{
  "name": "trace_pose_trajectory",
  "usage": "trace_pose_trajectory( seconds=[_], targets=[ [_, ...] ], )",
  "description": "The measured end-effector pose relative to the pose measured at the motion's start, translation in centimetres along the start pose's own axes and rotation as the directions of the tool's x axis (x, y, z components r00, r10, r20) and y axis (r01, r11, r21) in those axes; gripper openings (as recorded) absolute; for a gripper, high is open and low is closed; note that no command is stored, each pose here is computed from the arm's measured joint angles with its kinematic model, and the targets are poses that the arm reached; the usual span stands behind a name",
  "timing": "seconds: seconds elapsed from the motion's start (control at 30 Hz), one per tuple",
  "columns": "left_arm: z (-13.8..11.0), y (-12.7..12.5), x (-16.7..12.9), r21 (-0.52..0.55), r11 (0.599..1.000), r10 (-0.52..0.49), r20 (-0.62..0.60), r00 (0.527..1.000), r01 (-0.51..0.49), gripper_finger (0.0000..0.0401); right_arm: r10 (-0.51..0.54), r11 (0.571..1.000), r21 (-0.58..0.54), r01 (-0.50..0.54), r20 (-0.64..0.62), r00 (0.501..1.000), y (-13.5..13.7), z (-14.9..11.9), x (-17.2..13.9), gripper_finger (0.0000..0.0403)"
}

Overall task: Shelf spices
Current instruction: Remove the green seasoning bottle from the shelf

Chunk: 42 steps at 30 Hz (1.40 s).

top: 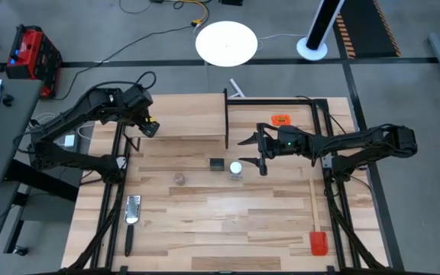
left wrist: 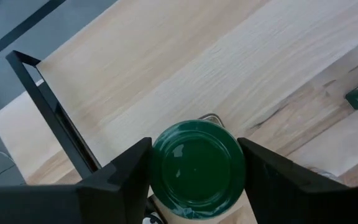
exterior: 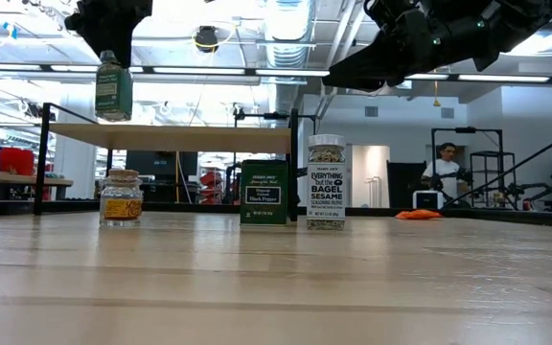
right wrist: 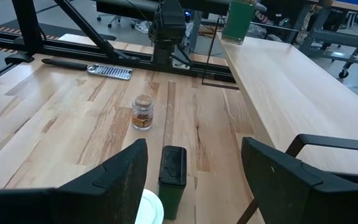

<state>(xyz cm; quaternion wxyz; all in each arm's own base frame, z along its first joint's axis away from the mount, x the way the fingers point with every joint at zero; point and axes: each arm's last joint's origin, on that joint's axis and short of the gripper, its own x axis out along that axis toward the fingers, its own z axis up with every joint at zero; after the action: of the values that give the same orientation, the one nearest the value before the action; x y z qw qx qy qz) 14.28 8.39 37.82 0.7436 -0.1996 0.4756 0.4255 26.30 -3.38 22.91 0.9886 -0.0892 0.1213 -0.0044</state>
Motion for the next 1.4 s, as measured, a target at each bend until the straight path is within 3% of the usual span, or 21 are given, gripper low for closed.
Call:
trace_pose_trajectory(
  seconds=[0.47, 0.63, 0.9, 1.4],
  targets=[
    [0.0, -0.1, 0.0, -0.02, 0.999, -0.026, -0.011, 1.0, 0.026, 0.0198, -0.013, 1.0, -0.001, 0.013, -0.004, 1.0, -0.4, -0.1, 0.0, 0.026],
    [-0.6, -0.9, -0.5, -0.005, 0.996, -0.088, -0.013, 0.996, 0.088, 0.0195, -0.014, 0.999, -0.03, 0.014, -0.001, 1.0, -0.4, -0.1, 0.0, 0.026],
    [-2.6, -3.1, -2.4, -0.035, 0.98, -0.194, 0.021, 0.981, 0.195, 0.0185, -0.025, 0.998, -0.049, 0.026, 0.022, 0.999, -0.6, 0.1, -0.1, 0.026],
    [-6.4, -9.9, -3.2, -0.028, 0.987, -0.156, 0.055, 0.986, 0.157, 0.0184, -0.01, 0.998, 0.055, 0.01, 0.007, 1.0, -0.3, 0.0, 0.0, 0.026]
  ],
)
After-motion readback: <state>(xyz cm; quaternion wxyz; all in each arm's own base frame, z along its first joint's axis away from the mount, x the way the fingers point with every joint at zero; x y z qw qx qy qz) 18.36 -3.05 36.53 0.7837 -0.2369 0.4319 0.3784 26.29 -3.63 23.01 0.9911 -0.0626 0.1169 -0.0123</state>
